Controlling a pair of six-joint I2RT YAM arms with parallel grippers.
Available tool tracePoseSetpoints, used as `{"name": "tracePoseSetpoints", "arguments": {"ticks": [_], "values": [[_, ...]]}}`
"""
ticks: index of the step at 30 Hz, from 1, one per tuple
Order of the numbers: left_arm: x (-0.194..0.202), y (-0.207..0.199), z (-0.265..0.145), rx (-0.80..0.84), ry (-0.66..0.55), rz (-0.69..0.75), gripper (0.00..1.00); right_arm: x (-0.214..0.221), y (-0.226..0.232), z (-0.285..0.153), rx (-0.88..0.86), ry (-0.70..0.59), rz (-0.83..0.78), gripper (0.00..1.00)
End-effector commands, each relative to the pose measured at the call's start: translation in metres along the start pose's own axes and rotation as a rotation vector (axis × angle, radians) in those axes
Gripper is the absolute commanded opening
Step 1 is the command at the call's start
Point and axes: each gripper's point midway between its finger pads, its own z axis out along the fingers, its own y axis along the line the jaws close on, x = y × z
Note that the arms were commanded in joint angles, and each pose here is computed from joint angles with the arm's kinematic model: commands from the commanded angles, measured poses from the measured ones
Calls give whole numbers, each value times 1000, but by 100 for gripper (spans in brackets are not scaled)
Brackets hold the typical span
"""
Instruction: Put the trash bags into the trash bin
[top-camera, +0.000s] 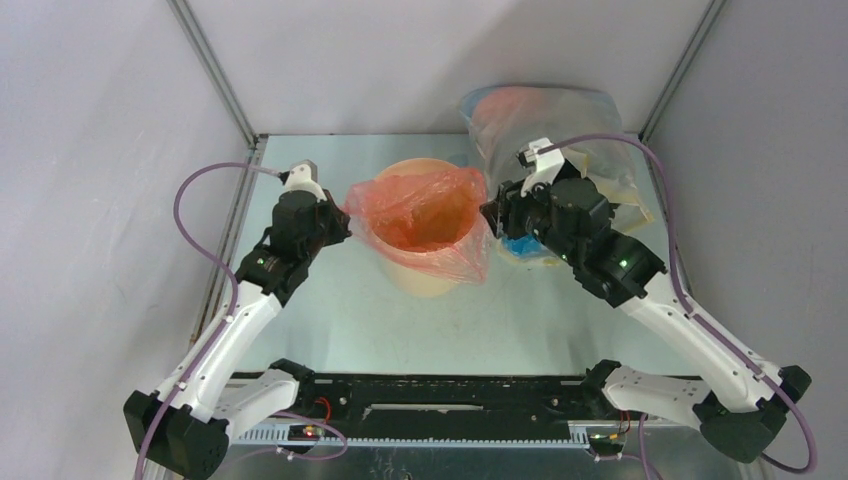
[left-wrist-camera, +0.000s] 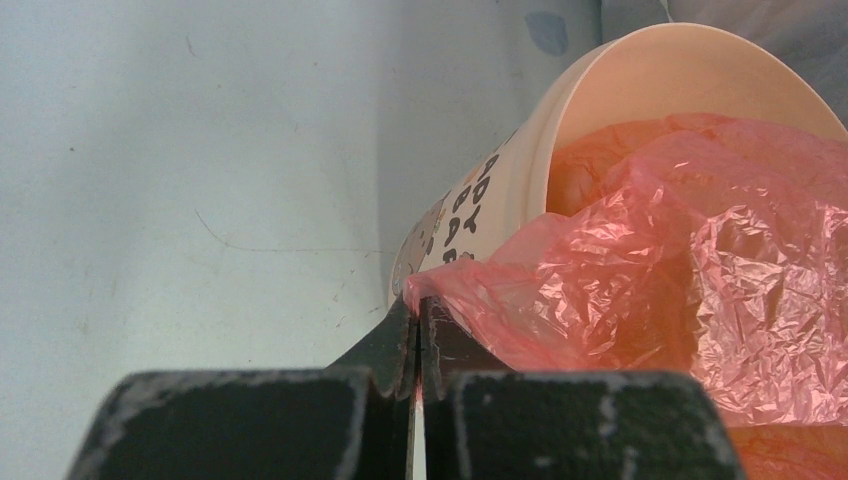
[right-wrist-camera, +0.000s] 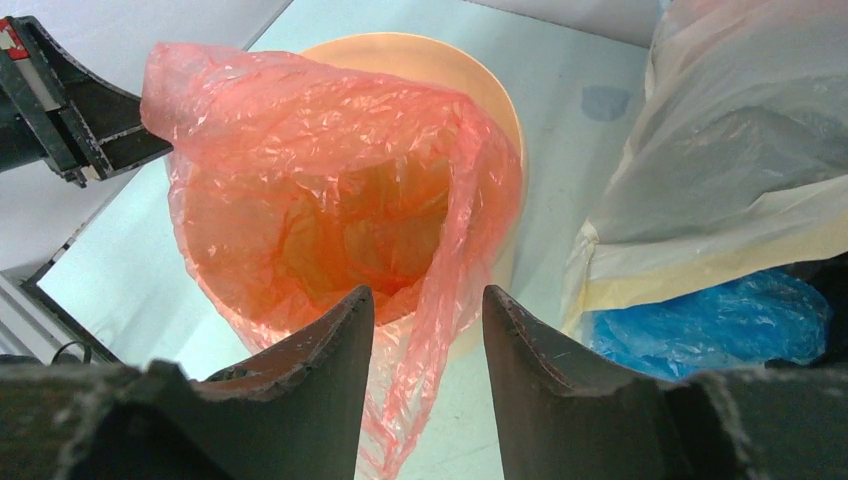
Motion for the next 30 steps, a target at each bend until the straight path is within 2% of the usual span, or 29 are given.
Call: {"name": "tracePoseSetpoints", "arguments": {"ticks": [1, 12, 13, 14, 17, 30], "values": [[-7, -1, -3, 9, -23, -11, 0, -16, 5, 12, -1, -8, -24, 48], [-9, 5, -3, -26, -35, 11, 0, -13, -9, 38, 79, 44, 2, 44], [-9, 5, -3, -26, -34, 11, 0, -12, -11, 39, 83, 49, 7, 37], [-9, 6, -3, -27, -33, 11, 0, -11, -13, 41, 82, 52, 13, 21], [-8, 8, 0, -41, -31, 14, 0, -11, -19, 44, 81, 59, 35, 1], [-8, 3, 25, -39, -32, 21, 0, 4, -73, 81, 147, 106, 125, 0]]}}
